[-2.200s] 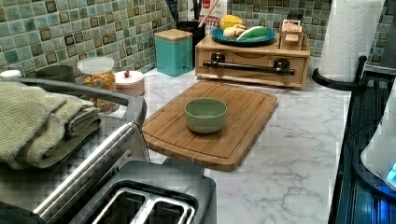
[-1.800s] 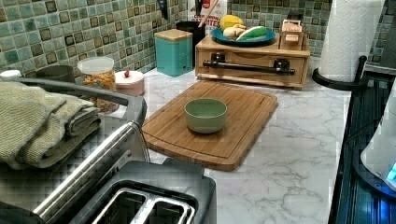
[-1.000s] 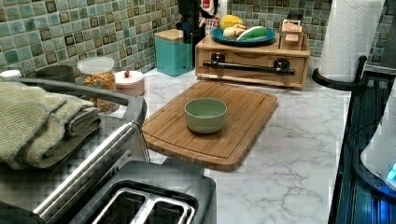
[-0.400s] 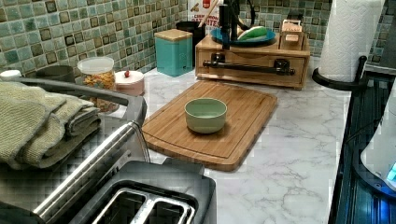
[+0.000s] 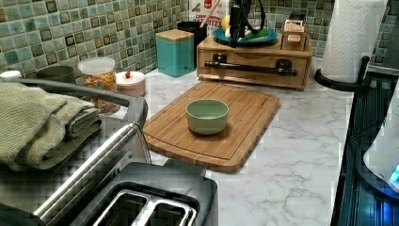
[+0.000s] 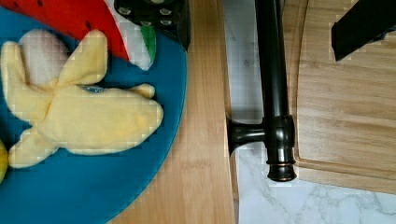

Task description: Open the drawer.

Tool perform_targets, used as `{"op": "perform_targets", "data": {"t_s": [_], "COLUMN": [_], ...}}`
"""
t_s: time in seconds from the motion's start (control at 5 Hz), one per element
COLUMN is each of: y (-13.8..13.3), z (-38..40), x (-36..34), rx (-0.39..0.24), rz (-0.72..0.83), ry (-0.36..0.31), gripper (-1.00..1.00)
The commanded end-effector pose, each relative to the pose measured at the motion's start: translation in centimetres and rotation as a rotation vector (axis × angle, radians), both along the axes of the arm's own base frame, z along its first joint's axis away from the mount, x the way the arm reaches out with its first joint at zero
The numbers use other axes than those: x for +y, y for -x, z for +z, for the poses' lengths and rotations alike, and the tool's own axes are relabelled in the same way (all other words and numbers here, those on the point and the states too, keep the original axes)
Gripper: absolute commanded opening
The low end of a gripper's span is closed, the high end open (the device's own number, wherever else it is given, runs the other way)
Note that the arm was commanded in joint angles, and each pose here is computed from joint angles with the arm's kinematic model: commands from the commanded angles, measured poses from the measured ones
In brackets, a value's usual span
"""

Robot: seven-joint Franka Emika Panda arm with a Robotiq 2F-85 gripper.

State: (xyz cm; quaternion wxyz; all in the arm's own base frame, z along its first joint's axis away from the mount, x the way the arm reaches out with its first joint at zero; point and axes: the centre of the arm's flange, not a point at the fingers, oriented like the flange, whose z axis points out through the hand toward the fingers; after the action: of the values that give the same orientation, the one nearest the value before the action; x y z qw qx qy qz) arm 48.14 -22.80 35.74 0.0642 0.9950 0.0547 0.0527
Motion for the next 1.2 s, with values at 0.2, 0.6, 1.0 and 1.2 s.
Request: {"op": "perform_targets", "data": {"t_s": [0.2, 0.6, 1.0, 1.2], "y": [2.2, 1.4, 1.4, 1.3], "z": [-1.1, -4.5, -7.0, -8.4], "x": [7.1, 4.8, 4.7, 5.5], "rx": [-0.013, -0.037, -0.026, 0.031], "rz": [0.073, 0.106, 0.011, -0.047], "ry": [-0.032, 0.062, 0.052, 0.061], "gripper": [1.0, 1.0, 1.0, 1.0]}}
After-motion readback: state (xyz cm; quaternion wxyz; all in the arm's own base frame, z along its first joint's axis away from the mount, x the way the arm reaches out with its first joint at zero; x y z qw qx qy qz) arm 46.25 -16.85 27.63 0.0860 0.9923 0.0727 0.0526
